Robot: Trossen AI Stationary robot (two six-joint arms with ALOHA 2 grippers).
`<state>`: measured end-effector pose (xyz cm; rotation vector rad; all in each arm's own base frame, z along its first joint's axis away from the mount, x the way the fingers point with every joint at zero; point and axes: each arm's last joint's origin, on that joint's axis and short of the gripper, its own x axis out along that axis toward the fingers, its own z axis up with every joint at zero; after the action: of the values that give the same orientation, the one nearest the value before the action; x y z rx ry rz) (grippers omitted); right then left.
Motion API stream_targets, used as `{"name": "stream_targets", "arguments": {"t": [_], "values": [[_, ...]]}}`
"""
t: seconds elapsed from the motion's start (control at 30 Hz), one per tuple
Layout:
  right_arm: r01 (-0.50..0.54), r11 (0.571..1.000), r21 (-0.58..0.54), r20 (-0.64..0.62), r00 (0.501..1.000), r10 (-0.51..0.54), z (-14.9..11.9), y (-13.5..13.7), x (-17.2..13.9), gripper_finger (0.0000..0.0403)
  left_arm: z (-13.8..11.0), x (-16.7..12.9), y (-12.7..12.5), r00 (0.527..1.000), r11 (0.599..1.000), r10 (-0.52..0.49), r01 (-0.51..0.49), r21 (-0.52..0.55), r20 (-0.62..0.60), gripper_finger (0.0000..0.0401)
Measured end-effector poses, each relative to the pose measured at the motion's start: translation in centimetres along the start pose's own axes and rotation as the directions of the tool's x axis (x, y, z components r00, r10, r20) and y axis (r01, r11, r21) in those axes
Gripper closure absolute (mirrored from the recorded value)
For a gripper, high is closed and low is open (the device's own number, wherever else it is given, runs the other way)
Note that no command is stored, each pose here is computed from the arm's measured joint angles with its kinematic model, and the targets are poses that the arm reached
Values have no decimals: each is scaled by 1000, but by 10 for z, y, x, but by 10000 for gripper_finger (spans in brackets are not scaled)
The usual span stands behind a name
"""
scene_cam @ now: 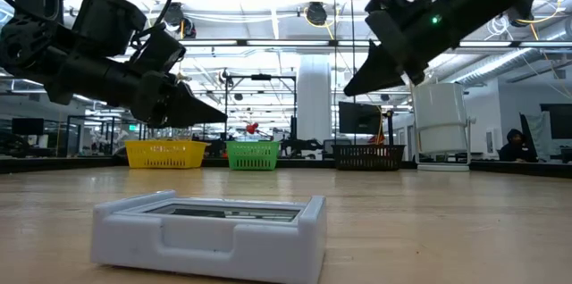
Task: Pick & Place Office items
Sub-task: Put the light blue charger adapter in the black bin, then put the white digital timer in the green bin
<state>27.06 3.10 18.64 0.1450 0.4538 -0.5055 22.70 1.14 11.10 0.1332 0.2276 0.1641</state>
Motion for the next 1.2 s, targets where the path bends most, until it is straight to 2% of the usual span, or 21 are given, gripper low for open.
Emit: {"name": "stream_targets", "arguments": {"t": [0.27,0.5,0.63,0.77,0.97,1.1,1.2], "values": [[-11,1000,-6,-165,986,10,-12,49,-3,392,-4,0,0,999,999,2,0,51,-40,397],[-143,990,9,-236,962,141,-20,103,-2,392,-4,0,1,999,998,10,-8,55,-37,390],[-172,985,-4,-261,951,165,-24,134,-2,391,-4,0,4,999,998,23,-20,54,-43,397],[-220,975,14,-282,935,215,-28,165,-2,386,-6,1,8,998,999,38,-37,27,-58,383],[-291,956,16,-282,916,284,-35,204,-14,329,-6,1,10,997,998,55,-54,29,-59,382],[-343,938,53,-285,895,344,-38,220,-27,269,-8,1,10,995,997,71,-71,9,-76,397],[-361,931,53,-296,885,360,-49,229,-34,216,-9,1,10,994,998,71,-70,4,-85,393]]}}
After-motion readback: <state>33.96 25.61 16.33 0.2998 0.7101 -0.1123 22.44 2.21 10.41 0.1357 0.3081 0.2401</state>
